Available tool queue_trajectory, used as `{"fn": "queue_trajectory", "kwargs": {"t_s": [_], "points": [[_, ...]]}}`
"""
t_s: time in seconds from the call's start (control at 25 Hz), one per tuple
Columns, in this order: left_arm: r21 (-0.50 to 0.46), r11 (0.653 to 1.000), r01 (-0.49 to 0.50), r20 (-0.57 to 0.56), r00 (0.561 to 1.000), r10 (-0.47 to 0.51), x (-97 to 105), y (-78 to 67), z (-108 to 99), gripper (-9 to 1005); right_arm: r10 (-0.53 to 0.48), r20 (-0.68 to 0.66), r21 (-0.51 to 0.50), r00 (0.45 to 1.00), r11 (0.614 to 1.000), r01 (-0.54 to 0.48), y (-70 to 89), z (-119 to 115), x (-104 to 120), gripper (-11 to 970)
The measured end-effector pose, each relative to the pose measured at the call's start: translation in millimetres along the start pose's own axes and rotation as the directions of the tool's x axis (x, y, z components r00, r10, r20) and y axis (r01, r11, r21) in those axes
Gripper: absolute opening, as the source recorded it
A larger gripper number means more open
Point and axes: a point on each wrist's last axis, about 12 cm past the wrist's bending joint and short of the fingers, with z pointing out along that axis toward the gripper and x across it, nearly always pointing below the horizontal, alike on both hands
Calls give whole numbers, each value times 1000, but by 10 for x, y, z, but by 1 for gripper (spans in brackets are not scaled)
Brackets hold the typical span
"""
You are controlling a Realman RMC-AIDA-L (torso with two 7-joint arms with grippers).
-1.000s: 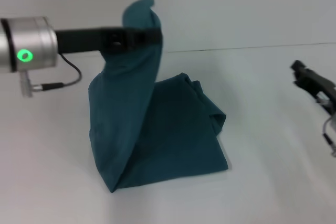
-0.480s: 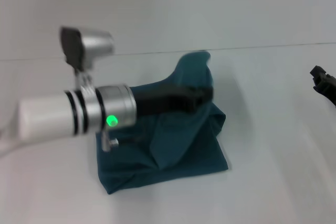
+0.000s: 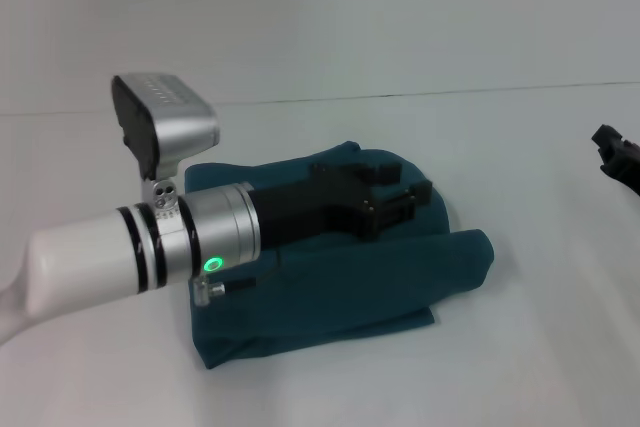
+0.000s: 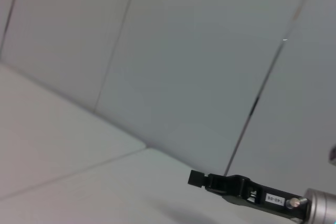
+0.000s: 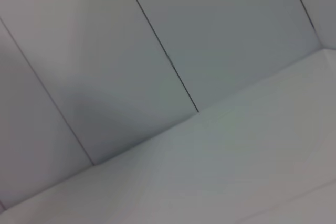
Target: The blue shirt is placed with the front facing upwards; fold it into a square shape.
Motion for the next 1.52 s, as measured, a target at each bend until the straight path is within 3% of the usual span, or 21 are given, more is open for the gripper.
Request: {"fn": "queue_trajectory", "kwargs": {"t_s": [0.12, 0.24, 0.48, 0.68, 0.88, 1.08, 1.36, 1.52], "points": [[-14, 993, -117, 38, 992, 117, -11, -14, -124, 333, -16, 13, -76, 1000, 997, 17, -19, -70, -138, 0], [-61, 986, -158, 65, 985, 161, -19, 31, -286, 563, -88, 4, -197, 996, 977, 87, -9, -174, -304, 1], [-134, 975, -176, 117, 974, 192, 14, 85, -504, 694, -251, -85, -417, 964, 888, 194, 99, -308, -499, 1], [-165, 975, -149, 136, 976, 172, 77, 117, -653, 804, -430, -248, -576, 868, 786, 225, 193, -403, -624, 30], [-205, 972, -115, 173, 973, 152, 68, 205, -815, 961, -477, -436, -614, 763, 778, 135, 236, -384, -852, 177], [-241, 967, -76, 195, 973, 125, 111, 266, -928, 960, -476, -515, -608, 713, 789, 87, 262, -355, -831, 412], [-252, 966, -57, 192, 976, 108, 149, 290, -925, 959, -462, -539, -579, 704, 811, 88, 290, -274, -735, 503], [-275, 961, -43, 199, 975, 100, 161, 331, -972, 959, -478, -558, -591, 678, 803, 79, 411, -115, -582, 555]]}}
